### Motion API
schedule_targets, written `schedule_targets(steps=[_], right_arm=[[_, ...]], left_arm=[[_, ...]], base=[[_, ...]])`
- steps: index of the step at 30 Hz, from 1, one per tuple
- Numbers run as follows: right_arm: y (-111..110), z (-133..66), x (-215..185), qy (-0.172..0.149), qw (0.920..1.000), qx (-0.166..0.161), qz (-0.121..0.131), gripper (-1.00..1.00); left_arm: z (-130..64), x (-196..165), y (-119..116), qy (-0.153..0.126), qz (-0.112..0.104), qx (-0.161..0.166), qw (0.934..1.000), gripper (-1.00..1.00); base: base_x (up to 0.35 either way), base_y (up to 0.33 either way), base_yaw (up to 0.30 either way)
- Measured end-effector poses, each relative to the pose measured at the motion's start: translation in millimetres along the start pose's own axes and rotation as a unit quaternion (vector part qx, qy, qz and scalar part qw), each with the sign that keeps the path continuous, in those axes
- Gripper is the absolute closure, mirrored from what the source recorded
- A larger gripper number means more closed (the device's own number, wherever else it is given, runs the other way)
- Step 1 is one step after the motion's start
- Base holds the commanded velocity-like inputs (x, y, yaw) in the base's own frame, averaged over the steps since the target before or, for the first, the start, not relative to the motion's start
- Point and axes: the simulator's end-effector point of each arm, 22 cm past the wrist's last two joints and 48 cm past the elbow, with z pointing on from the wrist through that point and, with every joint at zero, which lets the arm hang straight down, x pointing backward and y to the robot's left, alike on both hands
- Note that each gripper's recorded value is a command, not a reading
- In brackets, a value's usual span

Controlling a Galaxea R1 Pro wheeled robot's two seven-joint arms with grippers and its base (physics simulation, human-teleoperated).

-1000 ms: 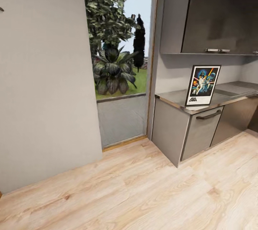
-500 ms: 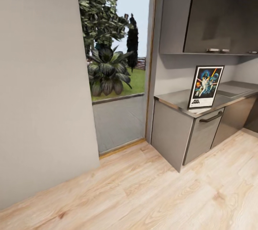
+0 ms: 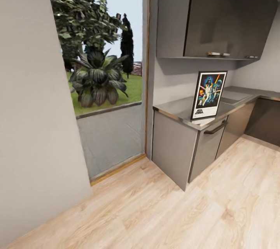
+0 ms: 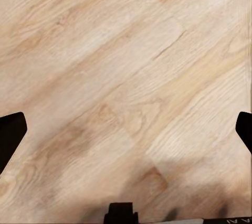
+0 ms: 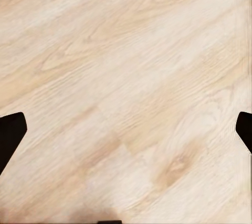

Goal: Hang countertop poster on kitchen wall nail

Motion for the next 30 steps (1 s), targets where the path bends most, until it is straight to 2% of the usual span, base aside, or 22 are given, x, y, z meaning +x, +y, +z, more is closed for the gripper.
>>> schedule_targets(steps=[3, 9, 11, 12, 13, 17, 18, 20, 22, 24, 27, 30], right_arm=[[0, 0.0, 0, 0.000, 1.0000, 0.000, 0.000, -1.00], [8, -0.1, -1, -0.003, 1.0000, -0.005, -0.001, -1.00], [16, 1.9, -21, -0.025, 0.9996, -0.010, 0.002, -1.00], [25, 3.0, -41, -0.046, 0.9988, -0.015, 0.006, -1.00], [38, 2.2, -90, -0.097, 0.9950, -0.022, 0.013, -1.00], [45, -4.9, -148, -0.156, 0.9873, -0.022, 0.022, -1.00], [47, -9.9, -173, -0.181, 0.9830, -0.016, 0.029, -1.00], [45, -16.4, -198, -0.206, 0.9779, -0.003, 0.038, -1.00], [35, -32.7, -252, -0.256, 0.9634, 0.042, 0.068, -1.00], [31, -39.0, -280, -0.267, 0.9582, 0.063, 0.080, -1.00], [36, -53.3, -333, -0.281, 0.9533, 0.078, 0.080, -1.00], [30, -81.4, -392, -0.316, 0.9379, 0.112, 0.091, -1.00]], left_arm=[[0.0, 0, 0, -0.001, 0.000, 0.000, 1.0000, -1.00], [-0.1, 0, 1, -0.001, 0.000, -0.001, 1.0000, -1.00], [0.0, 0, 2, -0.001, 0.000, -0.001, 1.0000, -1.00], [0.1, 0, 3, -0.001, 0.000, -0.002, 1.0000, -1.00], [0.2, -1, 7, -0.002, 0.002, -0.005, 1.0000, -1.00], [0.2, -2, 9, -0.003, 0.002, -0.006, 1.0000, -1.00], [0.2, -3, 10, -0.004, 0.002, -0.007, 1.0000, -1.00], [0.2, -3, 11, -0.004, 0.002, -0.007, 1.0000, -1.00], [0.2, -3, 12, -0.004, 0.003, -0.008, 1.0000, -1.00], [0.2, -3, 14, -0.004, 0.003, -0.009, 0.9999, -1.00], [0.1, -3, 15, -0.004, 0.004, -0.010, 0.9999, -1.00], [0.1, -3, 16, -0.005, 0.004, -0.010, 0.9999, -1.00]], base=[[0.338, 0.000, -0.228], [0.331, 0.000, -0.029], [0.199, 0.000, -0.006], [0.064, 0.000, -0.002], [0.051, 0.000, -0.001], [0.029, 0.000, -0.001], [0.013, 0.000, 0.000], [0.008, 0.000, 0.000], [0.003, 0.000, 0.000], [0.001, 0.000, 0.000], [0.000, 0.000, 0.000], [0.000, 0.000, 0.000]])
